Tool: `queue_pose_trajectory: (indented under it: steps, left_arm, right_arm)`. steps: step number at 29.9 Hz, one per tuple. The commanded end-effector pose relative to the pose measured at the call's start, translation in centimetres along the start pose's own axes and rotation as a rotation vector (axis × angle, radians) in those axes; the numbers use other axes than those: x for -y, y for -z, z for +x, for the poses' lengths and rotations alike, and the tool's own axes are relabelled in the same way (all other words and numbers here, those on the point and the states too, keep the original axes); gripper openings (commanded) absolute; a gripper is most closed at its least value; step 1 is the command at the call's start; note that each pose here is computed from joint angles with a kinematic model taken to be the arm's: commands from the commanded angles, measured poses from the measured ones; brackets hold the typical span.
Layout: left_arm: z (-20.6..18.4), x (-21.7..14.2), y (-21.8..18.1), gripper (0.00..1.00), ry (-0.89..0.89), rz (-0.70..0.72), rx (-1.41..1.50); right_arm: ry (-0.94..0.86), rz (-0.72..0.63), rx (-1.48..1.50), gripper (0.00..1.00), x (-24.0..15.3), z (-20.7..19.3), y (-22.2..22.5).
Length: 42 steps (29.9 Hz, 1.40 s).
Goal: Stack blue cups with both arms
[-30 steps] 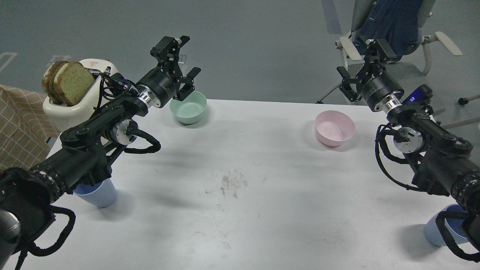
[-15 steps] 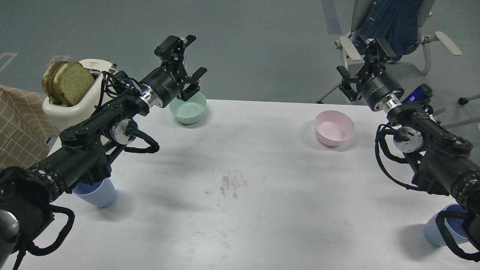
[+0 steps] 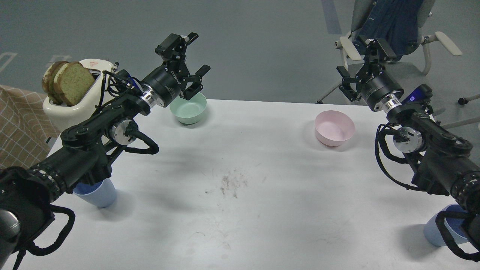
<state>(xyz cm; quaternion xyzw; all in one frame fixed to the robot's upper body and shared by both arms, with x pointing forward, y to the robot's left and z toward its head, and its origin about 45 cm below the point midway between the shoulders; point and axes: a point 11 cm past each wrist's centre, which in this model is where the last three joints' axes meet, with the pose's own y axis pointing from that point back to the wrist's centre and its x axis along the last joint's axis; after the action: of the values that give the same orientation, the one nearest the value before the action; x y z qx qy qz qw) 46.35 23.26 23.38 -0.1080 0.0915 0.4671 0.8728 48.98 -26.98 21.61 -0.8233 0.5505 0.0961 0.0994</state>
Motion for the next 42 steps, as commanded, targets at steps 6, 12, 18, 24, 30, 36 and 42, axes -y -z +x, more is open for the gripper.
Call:
queue_pose_trajectory:
  steps: [6,12,18,24,30,36,42]
  left_arm:
    - [-0.2,0.1,-0.1,0.98,0.006,-0.004,-0.002]
    - [-0.6,0.4,-1.3,0.98,0.041,-0.018,0.020]
    - [-1.6,-0.6,-6.4,0.98,0.206,0.024,0.347]
    - [-2.8,-6.8,-11.4,0.98,0.410,0.173,0.901]
    - [-0.5,-14.9,-12.6,0.97,0.498,0.406,1.263]
    - [4.4,-22.4,-11.8,0.97,0.474,0.709,1.503]
    - [5.9,-27.5,-8.3,0.97,0.526,0.850,1.528]
  right_arm:
    - [0.005,0.002,0.003,1.00,0.2,-0.3,0.0]
    - [0.006,0.006,0.000,1.00,0.3,-0.3,0.3]
    - [0.003,0.009,-0.007,1.00,0.2,0.0,0.6]
    - [0.004,0.011,-0.008,1.00,0.3,0.0,0.7]
    - [0.004,0.010,-0.007,1.00,0.2,0.0,0.7]
    - [0.003,0.006,-0.004,1.00,0.1,0.0,0.4]
    - [0.009,0.004,0.001,1.00,0.2,-0.3,0.2]
